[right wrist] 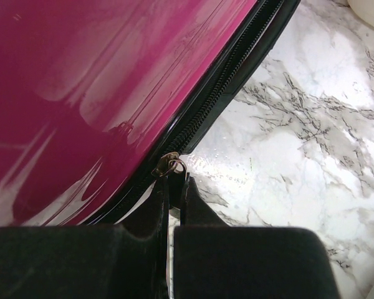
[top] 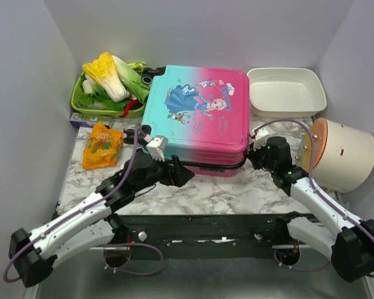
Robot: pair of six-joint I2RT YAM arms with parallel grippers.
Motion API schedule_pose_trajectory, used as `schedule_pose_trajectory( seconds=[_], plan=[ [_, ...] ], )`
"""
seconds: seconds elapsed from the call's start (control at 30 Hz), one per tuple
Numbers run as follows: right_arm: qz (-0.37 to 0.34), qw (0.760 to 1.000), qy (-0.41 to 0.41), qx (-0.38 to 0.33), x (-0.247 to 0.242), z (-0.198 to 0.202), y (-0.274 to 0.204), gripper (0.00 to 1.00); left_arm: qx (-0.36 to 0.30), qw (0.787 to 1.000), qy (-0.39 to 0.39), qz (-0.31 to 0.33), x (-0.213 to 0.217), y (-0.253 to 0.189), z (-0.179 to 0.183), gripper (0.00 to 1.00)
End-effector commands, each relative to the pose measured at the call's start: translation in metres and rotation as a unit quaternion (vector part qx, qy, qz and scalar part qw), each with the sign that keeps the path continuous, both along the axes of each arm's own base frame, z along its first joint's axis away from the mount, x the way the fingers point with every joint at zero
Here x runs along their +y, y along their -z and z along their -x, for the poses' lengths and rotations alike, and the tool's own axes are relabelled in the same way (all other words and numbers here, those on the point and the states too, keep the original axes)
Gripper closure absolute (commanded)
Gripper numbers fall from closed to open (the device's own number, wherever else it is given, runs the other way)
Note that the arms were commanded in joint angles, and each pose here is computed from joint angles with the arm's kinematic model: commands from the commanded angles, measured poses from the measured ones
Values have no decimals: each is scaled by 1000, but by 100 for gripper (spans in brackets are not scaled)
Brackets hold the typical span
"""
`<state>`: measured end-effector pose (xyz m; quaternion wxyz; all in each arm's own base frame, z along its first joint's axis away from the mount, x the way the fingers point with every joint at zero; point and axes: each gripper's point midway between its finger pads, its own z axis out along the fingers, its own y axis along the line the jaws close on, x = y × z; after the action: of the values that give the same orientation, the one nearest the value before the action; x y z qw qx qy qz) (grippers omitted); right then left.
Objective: Open, take out, and arrange the luggage
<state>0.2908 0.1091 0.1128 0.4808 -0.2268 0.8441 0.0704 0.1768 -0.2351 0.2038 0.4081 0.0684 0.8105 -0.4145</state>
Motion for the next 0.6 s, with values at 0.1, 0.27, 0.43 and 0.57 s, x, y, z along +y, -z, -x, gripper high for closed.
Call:
schedule_pose_trajectory(
  seconds=[0.1, 0.27, 0.43, 0.57],
  plan=[
    [-87, 990, -39, -106, 28, -14, -61, 99, -57, 993, 86, 47, -96, -40, 4, 1],
    [-101, 992, -27, -73, 26, -1, -50, 99, -68, 995, 77, -1, -139, -22, -18, 1],
    [-123, 990, -38, -50, 28, 19, -57, 99, -67, 997, 38, -31, -149, -5, -42, 1],
    [-144, 989, -15, -19, 24, 35, -58, 99, -68, 996, 12, -50, -153, 7, -56, 1]
  ],
)
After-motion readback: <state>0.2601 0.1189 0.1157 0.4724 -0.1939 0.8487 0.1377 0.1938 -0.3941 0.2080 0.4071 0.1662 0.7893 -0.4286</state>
